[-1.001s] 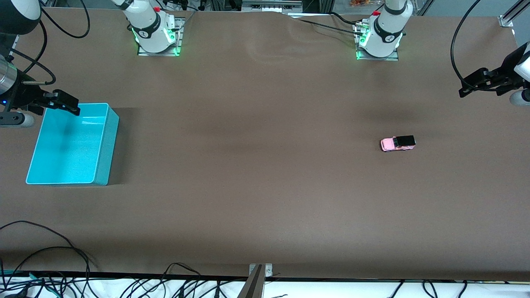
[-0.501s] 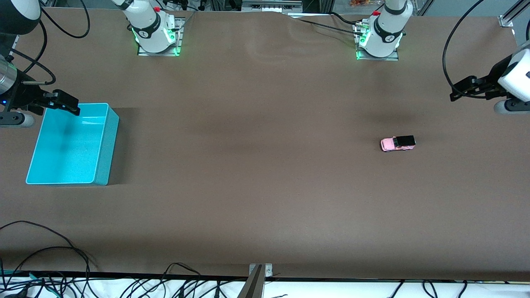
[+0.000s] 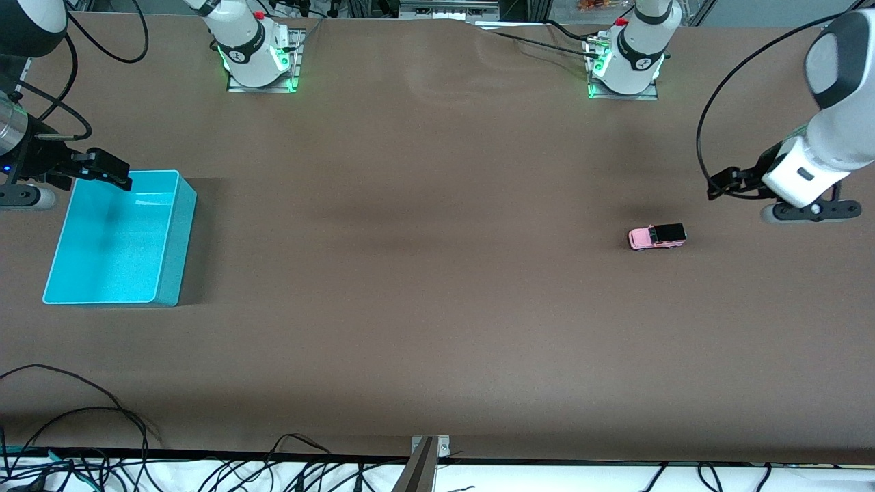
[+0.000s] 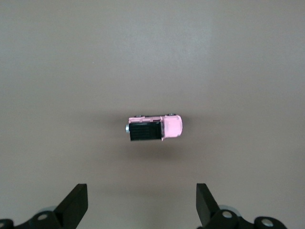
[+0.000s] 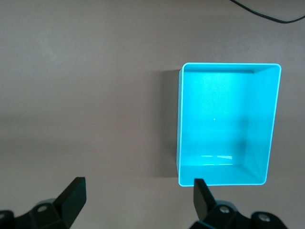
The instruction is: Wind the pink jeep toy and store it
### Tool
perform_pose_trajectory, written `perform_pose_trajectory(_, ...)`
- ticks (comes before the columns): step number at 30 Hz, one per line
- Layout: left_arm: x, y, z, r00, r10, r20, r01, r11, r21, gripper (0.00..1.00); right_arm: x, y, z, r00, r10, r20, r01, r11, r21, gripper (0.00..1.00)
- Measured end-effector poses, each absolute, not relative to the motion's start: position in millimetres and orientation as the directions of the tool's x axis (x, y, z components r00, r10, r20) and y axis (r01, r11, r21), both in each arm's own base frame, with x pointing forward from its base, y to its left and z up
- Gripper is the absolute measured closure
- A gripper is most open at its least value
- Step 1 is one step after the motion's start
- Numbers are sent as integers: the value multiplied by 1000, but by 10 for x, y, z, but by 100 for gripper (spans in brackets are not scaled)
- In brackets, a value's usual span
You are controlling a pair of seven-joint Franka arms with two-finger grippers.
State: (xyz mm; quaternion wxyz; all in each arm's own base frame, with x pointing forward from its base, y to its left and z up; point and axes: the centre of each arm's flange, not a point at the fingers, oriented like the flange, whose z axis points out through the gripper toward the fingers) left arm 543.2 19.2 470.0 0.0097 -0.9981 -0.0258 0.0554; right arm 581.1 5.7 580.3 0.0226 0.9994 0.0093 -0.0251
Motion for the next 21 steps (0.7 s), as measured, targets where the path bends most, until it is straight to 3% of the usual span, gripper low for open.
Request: perform_pose_trajectory(21, 5267, 306, 3413, 995, 70, -75, 69, -997, -16, 0, 5811, 57, 5802, 999, 17, -51, 19, -999, 45, 0)
